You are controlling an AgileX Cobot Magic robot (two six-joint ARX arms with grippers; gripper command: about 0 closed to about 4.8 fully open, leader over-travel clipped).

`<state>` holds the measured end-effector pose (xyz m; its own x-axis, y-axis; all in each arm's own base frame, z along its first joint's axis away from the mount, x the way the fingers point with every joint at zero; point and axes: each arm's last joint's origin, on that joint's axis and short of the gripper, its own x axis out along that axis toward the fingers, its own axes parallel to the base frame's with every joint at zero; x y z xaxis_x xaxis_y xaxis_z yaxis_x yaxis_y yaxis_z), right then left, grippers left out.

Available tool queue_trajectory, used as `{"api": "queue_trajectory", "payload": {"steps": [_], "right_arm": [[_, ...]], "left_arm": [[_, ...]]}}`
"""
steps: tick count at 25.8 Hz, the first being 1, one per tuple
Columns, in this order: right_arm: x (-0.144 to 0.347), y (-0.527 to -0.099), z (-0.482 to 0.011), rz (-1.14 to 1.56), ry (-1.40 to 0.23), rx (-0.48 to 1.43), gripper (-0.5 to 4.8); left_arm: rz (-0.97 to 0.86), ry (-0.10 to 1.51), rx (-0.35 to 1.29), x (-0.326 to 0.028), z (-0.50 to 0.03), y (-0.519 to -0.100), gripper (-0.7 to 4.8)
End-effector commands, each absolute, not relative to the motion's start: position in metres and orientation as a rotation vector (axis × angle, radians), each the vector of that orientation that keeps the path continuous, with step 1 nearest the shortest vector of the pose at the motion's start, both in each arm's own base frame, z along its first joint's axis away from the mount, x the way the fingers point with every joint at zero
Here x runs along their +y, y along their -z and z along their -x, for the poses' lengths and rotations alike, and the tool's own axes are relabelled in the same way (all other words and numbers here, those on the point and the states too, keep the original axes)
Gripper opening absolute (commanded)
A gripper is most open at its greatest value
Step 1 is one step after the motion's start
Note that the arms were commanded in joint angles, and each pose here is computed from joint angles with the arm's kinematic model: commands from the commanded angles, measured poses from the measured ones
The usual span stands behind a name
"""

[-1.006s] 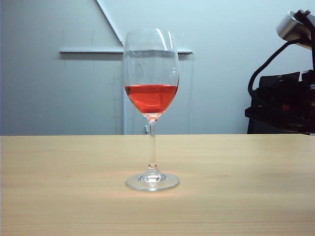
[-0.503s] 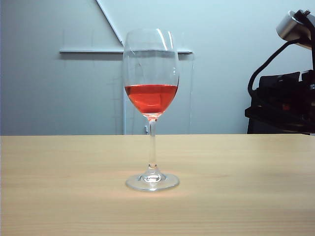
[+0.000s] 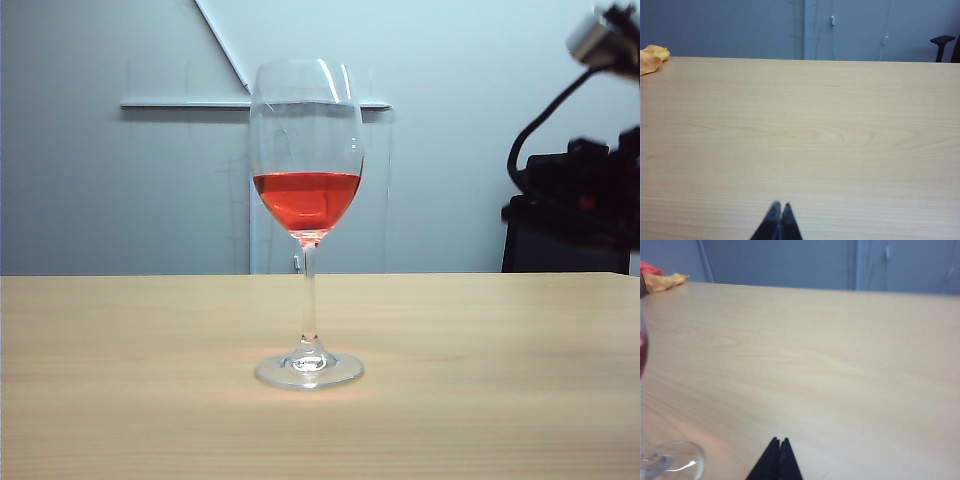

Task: Gently pick up the goblet, rotate it counterclockwise for two full turns (viewing from above), and then place it back on the table.

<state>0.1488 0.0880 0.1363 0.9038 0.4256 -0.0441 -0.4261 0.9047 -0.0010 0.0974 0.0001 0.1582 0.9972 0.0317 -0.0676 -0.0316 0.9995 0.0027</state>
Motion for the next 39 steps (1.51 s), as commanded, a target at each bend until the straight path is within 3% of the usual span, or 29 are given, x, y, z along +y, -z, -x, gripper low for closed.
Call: {"api": "queue_trajectory", "payload": {"steps": [1, 6, 8, 19, 27, 39], "right_arm": [[0.080, -0.149, -0.145, 0.193, -0.418, -0.022, -0.08], [0.063, -0.163, -0.142, 0.178, -0.323, -0.069, -0.08], [0.044, -0.171, -0.140, 0.174, -0.207, -0.092, -0.08], [-0.003, -0.168, -0.117, 0.023, 0.071, 0.016, -0.08], [-0.007, -0.172, -0.097, 0.007, 0.044, -0.088, -0.08], [-0.001, -0.169, -0.097, 0.070, -0.013, -0.053, -0.08]], "left_arm": [[-0.002, -0.029, 0.056, 0.000, -0.097, -0.160, -0.05], [-0.002, -0.029, 0.056, 0.000, -0.097, -0.160, -0.05], [-0.002, -0.029, 0.056, 0.000, -0.097, -0.160, -0.05], [-0.002, -0.029, 0.056, 0.000, -0.097, -0.160, -0.05], [-0.002, -0.029, 0.057, 0.000, -0.097, -0.160, -0.05], [-0.002, -0.029, 0.057, 0.000, -0.097, -0.160, -0.05]]}}
